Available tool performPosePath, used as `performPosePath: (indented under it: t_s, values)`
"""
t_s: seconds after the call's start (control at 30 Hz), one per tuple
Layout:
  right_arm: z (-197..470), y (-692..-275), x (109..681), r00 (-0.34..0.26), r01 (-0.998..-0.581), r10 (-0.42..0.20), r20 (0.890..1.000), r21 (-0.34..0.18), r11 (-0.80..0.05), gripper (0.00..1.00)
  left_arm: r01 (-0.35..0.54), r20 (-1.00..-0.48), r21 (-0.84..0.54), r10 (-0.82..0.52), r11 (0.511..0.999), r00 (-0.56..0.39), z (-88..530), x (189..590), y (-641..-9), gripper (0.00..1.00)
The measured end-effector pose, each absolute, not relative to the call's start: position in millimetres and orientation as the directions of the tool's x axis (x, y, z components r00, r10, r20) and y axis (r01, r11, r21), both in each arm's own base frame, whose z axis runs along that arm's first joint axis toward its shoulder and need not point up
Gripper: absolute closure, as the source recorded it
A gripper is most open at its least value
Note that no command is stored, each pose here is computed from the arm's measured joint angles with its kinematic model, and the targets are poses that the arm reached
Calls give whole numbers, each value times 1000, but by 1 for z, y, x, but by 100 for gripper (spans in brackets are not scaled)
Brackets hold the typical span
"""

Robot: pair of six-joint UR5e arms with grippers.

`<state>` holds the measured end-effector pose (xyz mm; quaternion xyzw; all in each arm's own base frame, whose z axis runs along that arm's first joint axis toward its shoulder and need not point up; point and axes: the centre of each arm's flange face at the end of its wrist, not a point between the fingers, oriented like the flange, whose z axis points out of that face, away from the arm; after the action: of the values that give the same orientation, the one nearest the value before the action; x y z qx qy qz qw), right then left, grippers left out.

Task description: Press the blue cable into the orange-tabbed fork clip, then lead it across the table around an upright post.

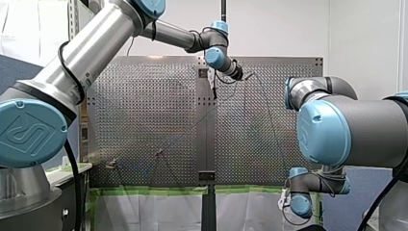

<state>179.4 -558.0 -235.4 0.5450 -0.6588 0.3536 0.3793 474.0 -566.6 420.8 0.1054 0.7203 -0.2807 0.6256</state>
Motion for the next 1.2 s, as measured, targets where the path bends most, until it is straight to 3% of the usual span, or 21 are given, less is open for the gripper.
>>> performPosePath:
  t_s: [0.33, 0.73, 0.83, 1.07, 1.2]
  values:
    - [-236, -558, 179, -120, -986, -448, 886, -53, 159, 100, 517, -961, -271, -193, 812, -200, 421, 472, -569, 2]
    - [-239, -556, 179, -129, -985, -452, 882, -60, 164, 100, 436, -959, -272, -203, 858, -198, 418, 479, -557, 2]
    - [-245, -554, 177, -138, -983, -457, 879, -65, 170, 100, 427, -959, -271, -205, 863, -196, 418, 479, -556, 2]
    - [-265, -545, 170, -143, -978, -494, 858, -45, 206, 100, 425, -959, -271, -205, 864, -195, 419, 479, -556, 2]
    - [-266, -544, 168, -138, -976, -500, 855, -32, 215, 100, 432, -960, -269, -201, 861, -196, 418, 478, -557, 2]
